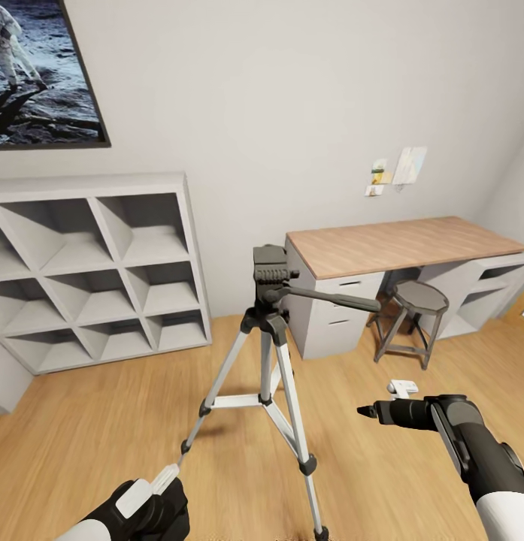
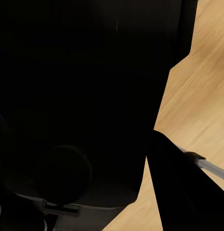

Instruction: Attach the digital camera to the camera tripod in the bedroom.

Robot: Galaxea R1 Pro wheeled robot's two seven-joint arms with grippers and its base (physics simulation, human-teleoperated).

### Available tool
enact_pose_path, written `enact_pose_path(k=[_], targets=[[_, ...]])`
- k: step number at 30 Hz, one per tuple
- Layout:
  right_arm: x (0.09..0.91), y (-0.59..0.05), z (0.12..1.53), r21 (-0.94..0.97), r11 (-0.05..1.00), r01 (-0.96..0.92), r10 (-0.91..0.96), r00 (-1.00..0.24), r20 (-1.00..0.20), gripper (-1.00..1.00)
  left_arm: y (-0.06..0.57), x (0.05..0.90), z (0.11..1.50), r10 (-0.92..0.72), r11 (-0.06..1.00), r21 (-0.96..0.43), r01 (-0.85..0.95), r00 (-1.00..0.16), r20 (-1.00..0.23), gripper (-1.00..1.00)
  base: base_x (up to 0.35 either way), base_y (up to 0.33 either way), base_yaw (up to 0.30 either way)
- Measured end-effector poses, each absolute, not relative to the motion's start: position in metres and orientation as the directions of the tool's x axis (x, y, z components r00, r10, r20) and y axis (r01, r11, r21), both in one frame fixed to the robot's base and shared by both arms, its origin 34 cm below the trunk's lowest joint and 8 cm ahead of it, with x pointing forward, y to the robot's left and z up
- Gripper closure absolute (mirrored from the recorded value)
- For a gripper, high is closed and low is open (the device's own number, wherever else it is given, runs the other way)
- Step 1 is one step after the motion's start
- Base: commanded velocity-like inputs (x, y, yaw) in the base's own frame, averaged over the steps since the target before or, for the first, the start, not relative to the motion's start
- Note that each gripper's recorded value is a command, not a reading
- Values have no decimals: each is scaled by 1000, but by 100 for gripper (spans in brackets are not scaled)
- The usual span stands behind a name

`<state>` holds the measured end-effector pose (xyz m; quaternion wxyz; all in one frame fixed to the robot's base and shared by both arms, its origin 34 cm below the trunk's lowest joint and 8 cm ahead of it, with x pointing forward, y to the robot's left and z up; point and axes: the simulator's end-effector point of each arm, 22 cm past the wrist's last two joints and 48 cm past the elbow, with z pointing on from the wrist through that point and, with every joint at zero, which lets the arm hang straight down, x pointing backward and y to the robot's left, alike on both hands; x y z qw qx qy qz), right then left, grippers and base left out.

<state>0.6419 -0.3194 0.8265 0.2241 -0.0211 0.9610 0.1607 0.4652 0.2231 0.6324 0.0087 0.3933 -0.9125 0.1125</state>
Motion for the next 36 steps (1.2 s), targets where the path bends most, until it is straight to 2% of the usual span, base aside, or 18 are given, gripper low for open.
enact_pose_path(k=[36], targets=[[646, -317, 829, 308, 944, -115, 38, -893, -449, -100, 224, 463, 630, -717, 664, -193, -722, -688, 108, 100, 0, 0, 0]])
